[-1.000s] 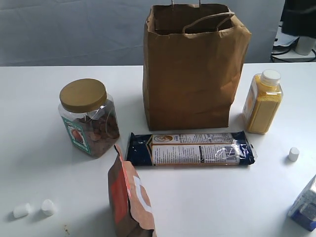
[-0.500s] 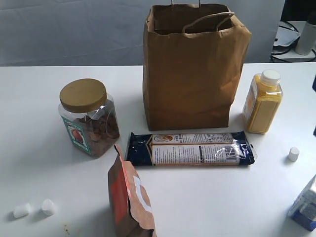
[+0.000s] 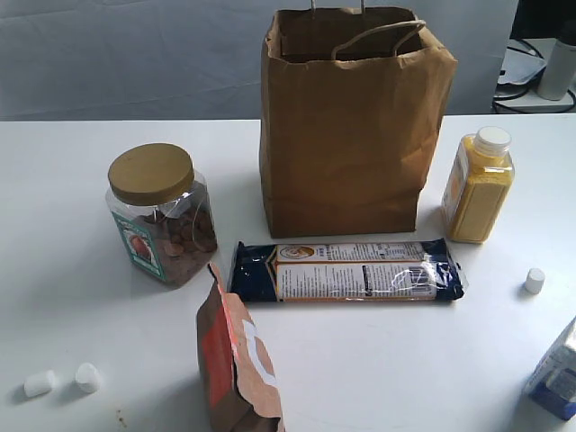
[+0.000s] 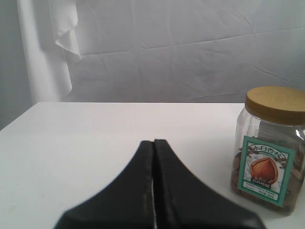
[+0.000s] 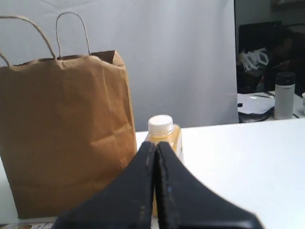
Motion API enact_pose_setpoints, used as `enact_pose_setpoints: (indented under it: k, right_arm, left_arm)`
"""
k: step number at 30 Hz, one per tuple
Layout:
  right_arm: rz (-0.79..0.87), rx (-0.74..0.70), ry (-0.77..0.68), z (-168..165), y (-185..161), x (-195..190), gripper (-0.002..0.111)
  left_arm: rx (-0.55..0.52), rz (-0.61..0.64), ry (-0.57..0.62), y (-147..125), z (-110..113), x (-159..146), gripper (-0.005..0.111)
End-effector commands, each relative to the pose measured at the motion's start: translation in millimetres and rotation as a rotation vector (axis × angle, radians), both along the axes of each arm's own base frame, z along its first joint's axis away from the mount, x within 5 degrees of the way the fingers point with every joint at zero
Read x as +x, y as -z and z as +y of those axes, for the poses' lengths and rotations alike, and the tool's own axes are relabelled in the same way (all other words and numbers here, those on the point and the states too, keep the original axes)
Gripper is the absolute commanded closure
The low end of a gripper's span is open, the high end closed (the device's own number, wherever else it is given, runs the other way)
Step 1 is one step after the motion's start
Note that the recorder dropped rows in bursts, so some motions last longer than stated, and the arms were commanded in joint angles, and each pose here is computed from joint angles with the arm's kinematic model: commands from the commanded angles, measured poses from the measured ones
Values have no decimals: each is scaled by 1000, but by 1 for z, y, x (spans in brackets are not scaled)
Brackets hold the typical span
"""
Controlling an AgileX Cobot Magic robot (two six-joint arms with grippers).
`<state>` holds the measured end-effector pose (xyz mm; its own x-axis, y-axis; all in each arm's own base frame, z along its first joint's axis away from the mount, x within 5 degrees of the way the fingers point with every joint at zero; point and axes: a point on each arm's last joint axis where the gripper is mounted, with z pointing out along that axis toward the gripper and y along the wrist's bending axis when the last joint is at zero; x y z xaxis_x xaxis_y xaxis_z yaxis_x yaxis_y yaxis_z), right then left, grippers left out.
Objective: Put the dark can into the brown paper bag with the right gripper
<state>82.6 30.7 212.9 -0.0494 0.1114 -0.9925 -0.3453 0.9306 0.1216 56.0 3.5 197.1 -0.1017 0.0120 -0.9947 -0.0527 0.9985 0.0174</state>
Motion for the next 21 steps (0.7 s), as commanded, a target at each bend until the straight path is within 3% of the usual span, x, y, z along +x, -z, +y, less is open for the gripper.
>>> enact_pose_setpoints:
  k: [1,7,21]
  right_arm:
    - [-92,8,16,-6,-5,-12,108]
    - [-155,-35,12,-11,-5,-28,108]
    - [-14,-67,3,-11,9,-30,108]
  left_arm:
    - [0,-6,6,0,0,0,107]
    - [0,-6,6,0,0,0,107]
    - [0,-9,6,0,0,0,107]
